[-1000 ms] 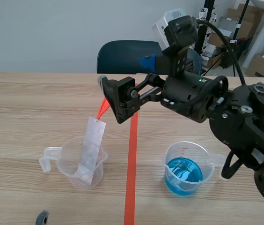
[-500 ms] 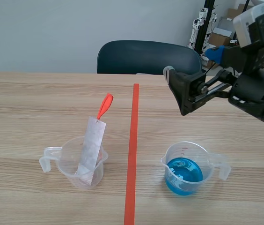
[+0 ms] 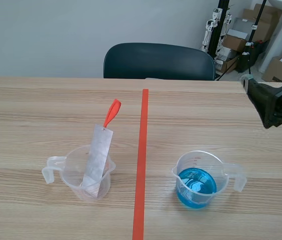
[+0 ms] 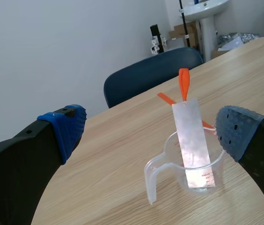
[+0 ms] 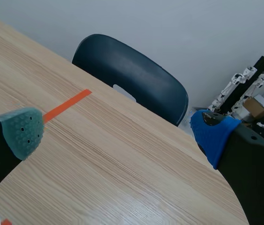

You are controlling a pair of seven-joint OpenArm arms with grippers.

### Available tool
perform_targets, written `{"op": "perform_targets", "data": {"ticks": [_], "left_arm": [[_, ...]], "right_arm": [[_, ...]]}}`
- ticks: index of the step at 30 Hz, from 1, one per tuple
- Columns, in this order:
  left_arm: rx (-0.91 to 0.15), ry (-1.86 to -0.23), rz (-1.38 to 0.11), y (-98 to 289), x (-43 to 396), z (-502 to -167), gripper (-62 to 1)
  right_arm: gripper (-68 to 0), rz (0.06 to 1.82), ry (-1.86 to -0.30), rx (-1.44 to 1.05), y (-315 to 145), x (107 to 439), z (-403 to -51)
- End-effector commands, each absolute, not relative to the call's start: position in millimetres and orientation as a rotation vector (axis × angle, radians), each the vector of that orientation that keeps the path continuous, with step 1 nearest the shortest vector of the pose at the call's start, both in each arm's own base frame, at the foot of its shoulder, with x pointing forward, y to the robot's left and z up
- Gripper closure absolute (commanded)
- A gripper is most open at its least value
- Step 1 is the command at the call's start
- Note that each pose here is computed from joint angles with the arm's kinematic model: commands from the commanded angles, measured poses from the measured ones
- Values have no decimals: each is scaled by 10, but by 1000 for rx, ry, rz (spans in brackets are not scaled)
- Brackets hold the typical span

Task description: Do the redox reaction experiment. return to the home posture

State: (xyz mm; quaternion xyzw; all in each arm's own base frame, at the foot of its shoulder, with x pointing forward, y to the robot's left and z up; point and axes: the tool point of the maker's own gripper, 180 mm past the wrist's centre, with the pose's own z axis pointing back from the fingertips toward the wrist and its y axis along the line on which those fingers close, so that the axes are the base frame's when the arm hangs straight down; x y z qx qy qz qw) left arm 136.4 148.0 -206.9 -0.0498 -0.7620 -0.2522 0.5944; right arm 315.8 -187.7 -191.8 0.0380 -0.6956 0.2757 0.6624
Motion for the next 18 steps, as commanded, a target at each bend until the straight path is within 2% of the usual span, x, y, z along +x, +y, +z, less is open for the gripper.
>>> {"op": "perform_targets", "data": {"ticks": [1, 9, 18], "left_arm": [[-125, -1775, -602, 1446, 1401, -2023, -581], [-212, -1746, -656, 1313, 1458, -1901, -581], [-244, -1684, -669, 1255, 1458, -2006, -581]], "right_arm": [[-679, 649, -1608, 79, -1906, 3115, -1792], [-679, 717, -1519, 44, -1888, 2886, -2010], [-679, 687, -1561, -68, -1731, 2657, -1673]]}}
